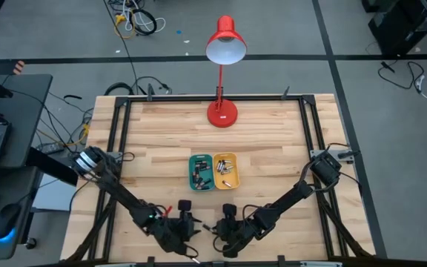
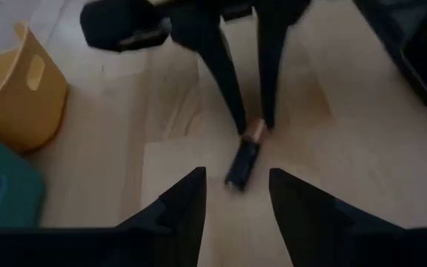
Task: Sort batteries
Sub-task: Put the black battery into the blue bin, then put the white battery into the yellow bin
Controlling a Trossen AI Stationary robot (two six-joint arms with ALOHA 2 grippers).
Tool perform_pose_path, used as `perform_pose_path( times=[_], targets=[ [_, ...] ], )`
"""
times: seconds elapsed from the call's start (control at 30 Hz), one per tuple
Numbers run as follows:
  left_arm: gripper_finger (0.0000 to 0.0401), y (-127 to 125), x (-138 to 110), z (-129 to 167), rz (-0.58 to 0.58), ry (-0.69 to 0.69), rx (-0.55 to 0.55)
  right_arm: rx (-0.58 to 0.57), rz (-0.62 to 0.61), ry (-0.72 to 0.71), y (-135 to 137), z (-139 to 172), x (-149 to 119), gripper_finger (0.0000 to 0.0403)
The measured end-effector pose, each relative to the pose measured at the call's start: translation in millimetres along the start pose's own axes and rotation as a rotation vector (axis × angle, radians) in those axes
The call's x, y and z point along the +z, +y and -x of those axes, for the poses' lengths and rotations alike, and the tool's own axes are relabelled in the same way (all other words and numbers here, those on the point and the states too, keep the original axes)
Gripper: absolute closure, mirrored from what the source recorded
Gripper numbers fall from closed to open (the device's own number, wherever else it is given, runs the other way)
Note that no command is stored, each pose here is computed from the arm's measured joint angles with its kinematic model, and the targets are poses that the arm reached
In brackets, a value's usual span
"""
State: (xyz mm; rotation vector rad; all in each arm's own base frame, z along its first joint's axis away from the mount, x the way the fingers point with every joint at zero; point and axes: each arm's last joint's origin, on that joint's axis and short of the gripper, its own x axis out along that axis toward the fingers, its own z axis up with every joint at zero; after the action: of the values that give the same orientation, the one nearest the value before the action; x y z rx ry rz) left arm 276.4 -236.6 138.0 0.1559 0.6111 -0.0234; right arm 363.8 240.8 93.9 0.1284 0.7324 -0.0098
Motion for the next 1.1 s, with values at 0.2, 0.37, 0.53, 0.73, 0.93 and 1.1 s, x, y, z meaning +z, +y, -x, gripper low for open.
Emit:
perform_pose_path(
  times=[0.2, 0.37, 0.53, 0.73, 0.93, 1.1],
  targets=[
    [0.0238, -5, 9, 30, 0.002, -0.003, -0.057, -0.024, -0.008, -0.012, -1, 0, 0, 0.0389],
    [0.0238, -27, 2, 45, -0.146, 0.035, -0.284, -0.036, -0.007, -0.020, -1, 0, 0, 0.0397],
    [0.0238, -45, -12, 46, -0.259, 0.045, -0.375, -0.041, -0.011, -0.026, -3, -1, 1, 0.0400],
    [0.0221, -66, -17, 32, -0.330, -0.136, -0.431, -0.098, -0.030, -0.057, -6, -2, 2, 0.0401],
    [0.0194, -67, -22, 17, -0.331, -0.154, -0.445, -0.101, -0.051, -0.059, -8, -3, 3, 0.0401],
    [0.0191, -61, -19, 11, -0.287, -0.146, -0.427, -0.096, -0.060, -0.058, -8, -3, 3, 0.0402]
  ],
)
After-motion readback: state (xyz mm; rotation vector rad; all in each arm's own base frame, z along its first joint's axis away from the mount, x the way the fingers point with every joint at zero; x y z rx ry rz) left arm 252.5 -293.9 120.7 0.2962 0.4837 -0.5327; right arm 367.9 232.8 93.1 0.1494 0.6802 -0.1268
